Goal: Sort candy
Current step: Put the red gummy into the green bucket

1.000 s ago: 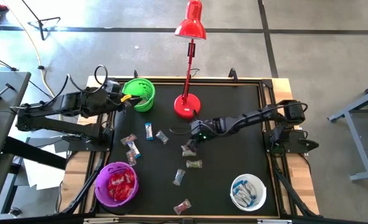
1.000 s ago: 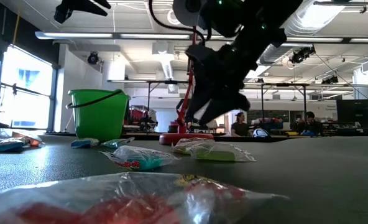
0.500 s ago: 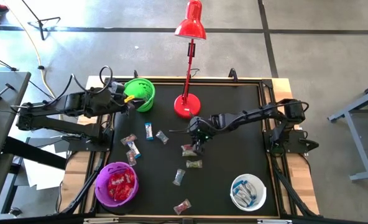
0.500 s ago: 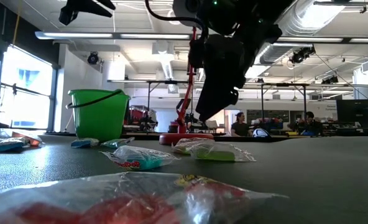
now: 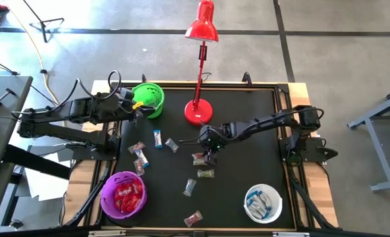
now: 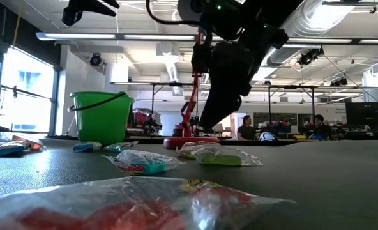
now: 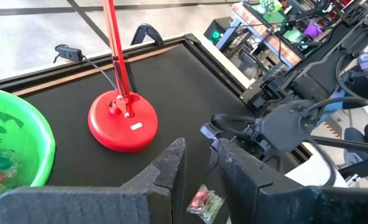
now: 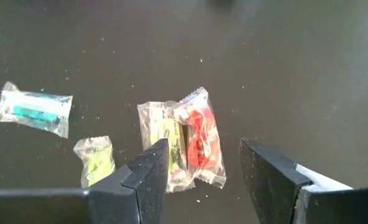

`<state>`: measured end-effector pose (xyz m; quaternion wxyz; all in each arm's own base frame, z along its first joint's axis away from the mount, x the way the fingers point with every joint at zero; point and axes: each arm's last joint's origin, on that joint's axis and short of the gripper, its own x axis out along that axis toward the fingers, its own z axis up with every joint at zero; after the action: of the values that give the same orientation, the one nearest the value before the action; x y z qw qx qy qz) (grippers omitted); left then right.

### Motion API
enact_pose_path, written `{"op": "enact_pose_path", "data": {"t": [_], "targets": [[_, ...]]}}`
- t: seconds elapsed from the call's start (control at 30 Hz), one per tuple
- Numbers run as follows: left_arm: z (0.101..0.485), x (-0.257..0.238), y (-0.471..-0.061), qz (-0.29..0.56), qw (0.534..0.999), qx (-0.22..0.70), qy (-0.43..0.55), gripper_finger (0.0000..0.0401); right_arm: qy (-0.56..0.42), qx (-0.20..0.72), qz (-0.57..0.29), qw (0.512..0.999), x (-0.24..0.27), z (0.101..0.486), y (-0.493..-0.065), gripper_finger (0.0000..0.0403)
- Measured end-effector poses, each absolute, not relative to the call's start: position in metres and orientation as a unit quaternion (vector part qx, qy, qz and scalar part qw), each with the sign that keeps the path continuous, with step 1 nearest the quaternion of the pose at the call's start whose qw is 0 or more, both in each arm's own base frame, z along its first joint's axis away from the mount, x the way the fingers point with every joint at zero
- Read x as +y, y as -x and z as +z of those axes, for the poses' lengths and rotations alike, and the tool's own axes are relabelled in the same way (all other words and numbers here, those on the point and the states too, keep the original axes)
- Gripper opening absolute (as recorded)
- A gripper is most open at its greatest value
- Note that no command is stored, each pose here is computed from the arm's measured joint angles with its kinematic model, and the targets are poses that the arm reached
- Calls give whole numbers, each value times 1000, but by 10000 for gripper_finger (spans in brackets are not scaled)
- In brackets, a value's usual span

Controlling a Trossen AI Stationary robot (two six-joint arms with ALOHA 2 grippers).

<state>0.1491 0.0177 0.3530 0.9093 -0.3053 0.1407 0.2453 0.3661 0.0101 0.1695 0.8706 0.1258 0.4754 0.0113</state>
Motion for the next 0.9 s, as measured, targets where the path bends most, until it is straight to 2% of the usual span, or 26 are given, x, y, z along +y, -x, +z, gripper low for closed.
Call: {"op": "enact_pose_path", "data": {"t": [0.77,0.9], "targets": [[353,17,-149,233,911,146,307,76,-138,501,-14,854,18,131,-376,192],[353,17,-149,233,911,146,307,76,-133,501,-22,855,17,130,-376,171]]}}
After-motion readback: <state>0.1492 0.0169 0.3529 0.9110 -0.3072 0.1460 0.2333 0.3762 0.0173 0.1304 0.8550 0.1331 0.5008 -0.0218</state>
